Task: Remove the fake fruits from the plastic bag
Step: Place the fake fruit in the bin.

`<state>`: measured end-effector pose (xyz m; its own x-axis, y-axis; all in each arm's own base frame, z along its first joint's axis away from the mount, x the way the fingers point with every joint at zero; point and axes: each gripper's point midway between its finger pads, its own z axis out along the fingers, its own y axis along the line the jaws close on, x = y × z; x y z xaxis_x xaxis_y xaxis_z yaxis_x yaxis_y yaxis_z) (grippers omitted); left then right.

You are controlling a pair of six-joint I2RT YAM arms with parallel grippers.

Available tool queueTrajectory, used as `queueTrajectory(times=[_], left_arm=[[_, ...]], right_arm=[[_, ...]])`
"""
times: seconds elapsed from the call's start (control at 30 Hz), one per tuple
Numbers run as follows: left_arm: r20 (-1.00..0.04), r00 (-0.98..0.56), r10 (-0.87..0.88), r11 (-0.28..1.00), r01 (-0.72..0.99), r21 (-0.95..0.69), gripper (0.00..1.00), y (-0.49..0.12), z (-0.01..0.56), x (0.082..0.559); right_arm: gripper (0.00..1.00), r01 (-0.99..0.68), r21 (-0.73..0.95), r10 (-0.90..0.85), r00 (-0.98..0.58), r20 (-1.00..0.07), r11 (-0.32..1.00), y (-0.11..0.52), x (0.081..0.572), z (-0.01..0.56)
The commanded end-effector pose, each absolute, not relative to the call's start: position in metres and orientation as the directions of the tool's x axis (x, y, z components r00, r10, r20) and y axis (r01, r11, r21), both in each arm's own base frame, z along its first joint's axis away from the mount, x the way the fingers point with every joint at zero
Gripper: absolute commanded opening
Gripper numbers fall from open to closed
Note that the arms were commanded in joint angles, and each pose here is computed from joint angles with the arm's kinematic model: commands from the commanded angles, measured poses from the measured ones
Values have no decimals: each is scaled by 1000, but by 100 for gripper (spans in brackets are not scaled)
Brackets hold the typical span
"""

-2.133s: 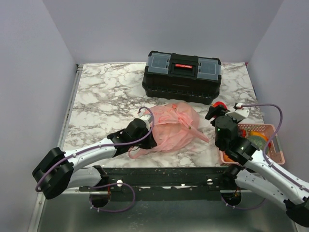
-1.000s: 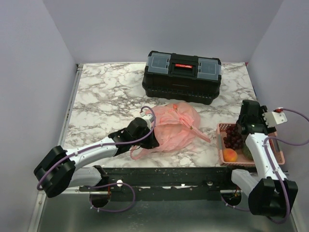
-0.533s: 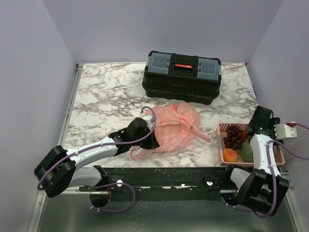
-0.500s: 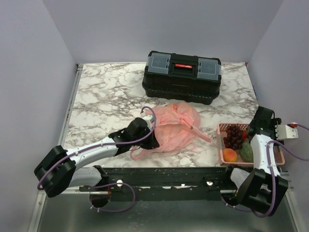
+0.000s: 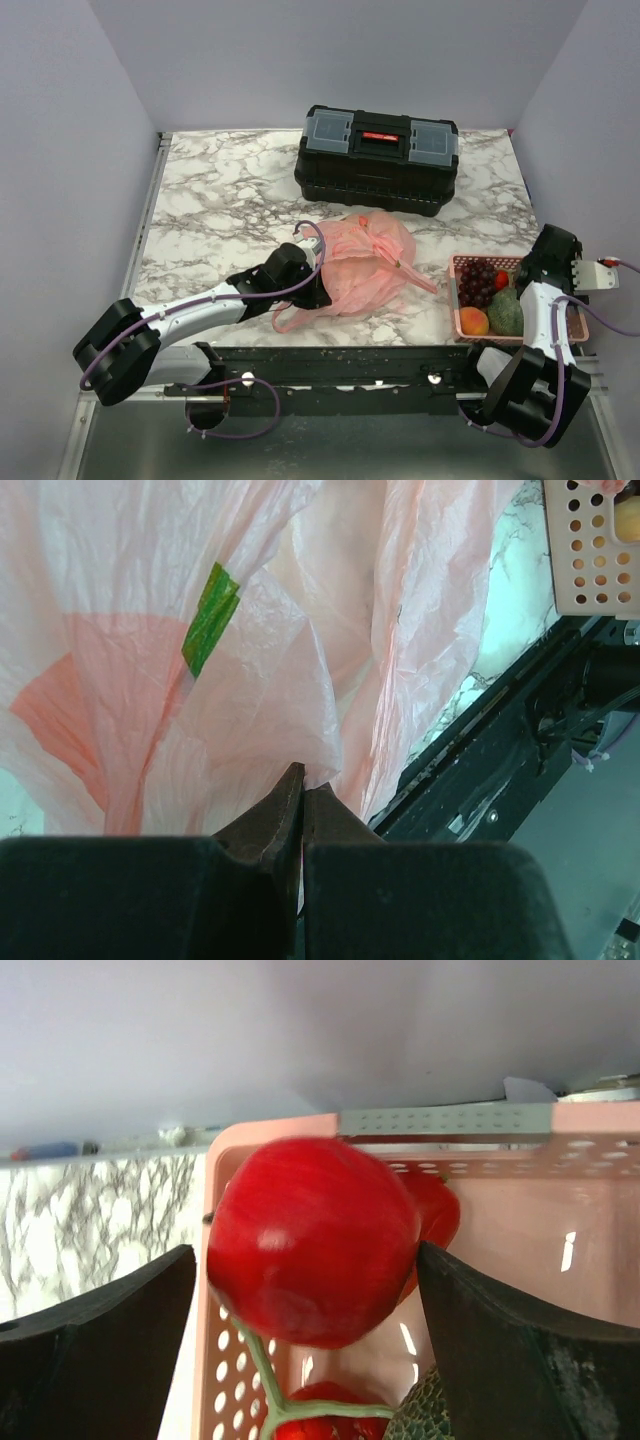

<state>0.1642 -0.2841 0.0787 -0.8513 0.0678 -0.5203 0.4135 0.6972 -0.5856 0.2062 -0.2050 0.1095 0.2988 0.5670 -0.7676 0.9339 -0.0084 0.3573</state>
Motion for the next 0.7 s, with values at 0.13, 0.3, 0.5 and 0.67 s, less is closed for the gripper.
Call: queueTrajectory(times=[0.13,0.3,0.5,0.67], left_arm=[[-526,-847,79,678,433,-594,0,-293,83,167],[-513,-854,81,670,428,-607,0,-298,85,168],[-524,-849,71,680,426,-597,0,-298,89,172],[-523,-850,64,684,419,-597,0,-298,91,173]], right_arm=[[100,911,390,685,202,-700,130,-176,221,109],[100,914,378,669,188,-719,148,-175,217,128],[100,891,412,682,180,-709,193,-162,226,146],[100,863,444,688,171,-706,241,-146,231,160]])
